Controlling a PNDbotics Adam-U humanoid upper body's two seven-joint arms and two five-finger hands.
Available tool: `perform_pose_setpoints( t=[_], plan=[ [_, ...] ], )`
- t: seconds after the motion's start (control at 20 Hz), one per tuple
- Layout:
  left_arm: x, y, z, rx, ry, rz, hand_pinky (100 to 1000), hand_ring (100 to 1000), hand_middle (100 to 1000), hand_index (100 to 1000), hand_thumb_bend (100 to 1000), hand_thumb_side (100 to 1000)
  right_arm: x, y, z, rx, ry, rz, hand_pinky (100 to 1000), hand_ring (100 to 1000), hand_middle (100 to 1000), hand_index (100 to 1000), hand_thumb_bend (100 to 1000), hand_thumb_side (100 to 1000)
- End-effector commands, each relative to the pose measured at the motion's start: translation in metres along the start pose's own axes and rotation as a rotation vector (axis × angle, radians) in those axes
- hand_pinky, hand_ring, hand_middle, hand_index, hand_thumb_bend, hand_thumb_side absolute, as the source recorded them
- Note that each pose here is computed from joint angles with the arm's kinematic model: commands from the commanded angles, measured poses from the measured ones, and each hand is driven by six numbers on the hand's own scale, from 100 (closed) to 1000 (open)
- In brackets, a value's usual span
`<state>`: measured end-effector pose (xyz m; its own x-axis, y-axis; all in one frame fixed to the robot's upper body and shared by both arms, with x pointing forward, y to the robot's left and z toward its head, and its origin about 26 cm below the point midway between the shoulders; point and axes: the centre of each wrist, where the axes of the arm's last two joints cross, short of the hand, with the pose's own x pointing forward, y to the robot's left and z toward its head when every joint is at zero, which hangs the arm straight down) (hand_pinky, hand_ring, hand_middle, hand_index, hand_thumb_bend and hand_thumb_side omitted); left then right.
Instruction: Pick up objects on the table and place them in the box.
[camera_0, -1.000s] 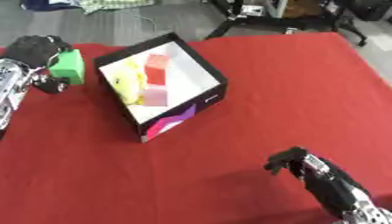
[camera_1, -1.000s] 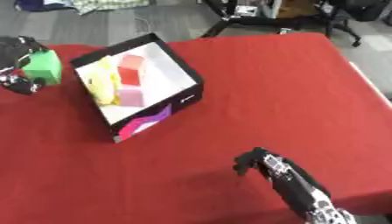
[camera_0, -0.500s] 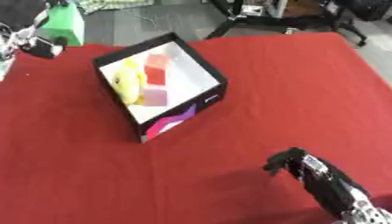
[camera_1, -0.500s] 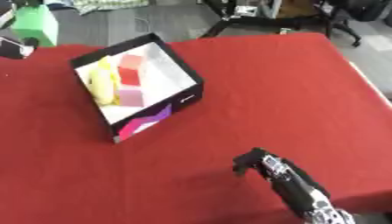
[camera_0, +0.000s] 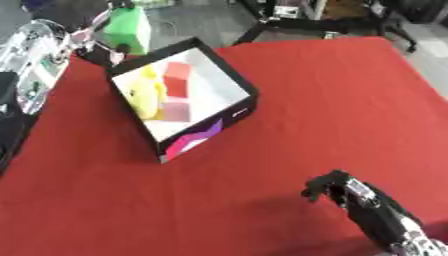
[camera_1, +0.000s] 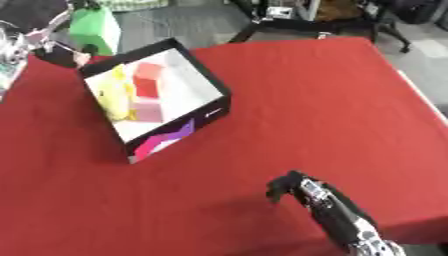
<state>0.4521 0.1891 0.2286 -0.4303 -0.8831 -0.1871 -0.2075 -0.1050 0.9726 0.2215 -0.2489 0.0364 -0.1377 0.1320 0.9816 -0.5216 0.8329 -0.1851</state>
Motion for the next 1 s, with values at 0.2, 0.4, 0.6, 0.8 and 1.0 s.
perform_pose_setpoints(
  t=[0.2, 0.4, 0.6, 0.8, 1.0],
  plan=[
    [0.02, 0.011, -0.007, 0.004, -0.089, -0.007, 769, 598, 599, 815, 134, 133, 0.005, -0.003, -0.001, 0.008, -0.011, 0.016, 1000, 750, 512, 706, 100, 1000],
    [0.02, 0.007, -0.007, -0.064, -0.102, -0.037, 790, 687, 711, 924, 280, 498, 0.004, -0.003, -0.001, 0.008, -0.01, 0.017, 1000, 750, 511, 706, 100, 1000],
    [0.02, 0.003, -0.006, -0.048, -0.092, -0.035, 819, 756, 801, 961, 447, 804, 0.004, -0.003, 0.0, 0.007, -0.009, 0.018, 1000, 750, 511, 706, 100, 1000],
    [0.016, 0.002, -0.004, -0.004, -0.075, -0.028, 829, 771, 821, 961, 479, 860, 0.004, -0.003, 0.0, 0.006, -0.008, 0.019, 1000, 750, 511, 706, 100, 1000],
    [0.008, 0.003, 0.0, 0.035, -0.041, -0.003, 826, 762, 811, 955, 438, 846, 0.004, -0.003, 0.0, 0.003, -0.008, 0.02, 1000, 750, 511, 706, 100, 1000]
  ],
)
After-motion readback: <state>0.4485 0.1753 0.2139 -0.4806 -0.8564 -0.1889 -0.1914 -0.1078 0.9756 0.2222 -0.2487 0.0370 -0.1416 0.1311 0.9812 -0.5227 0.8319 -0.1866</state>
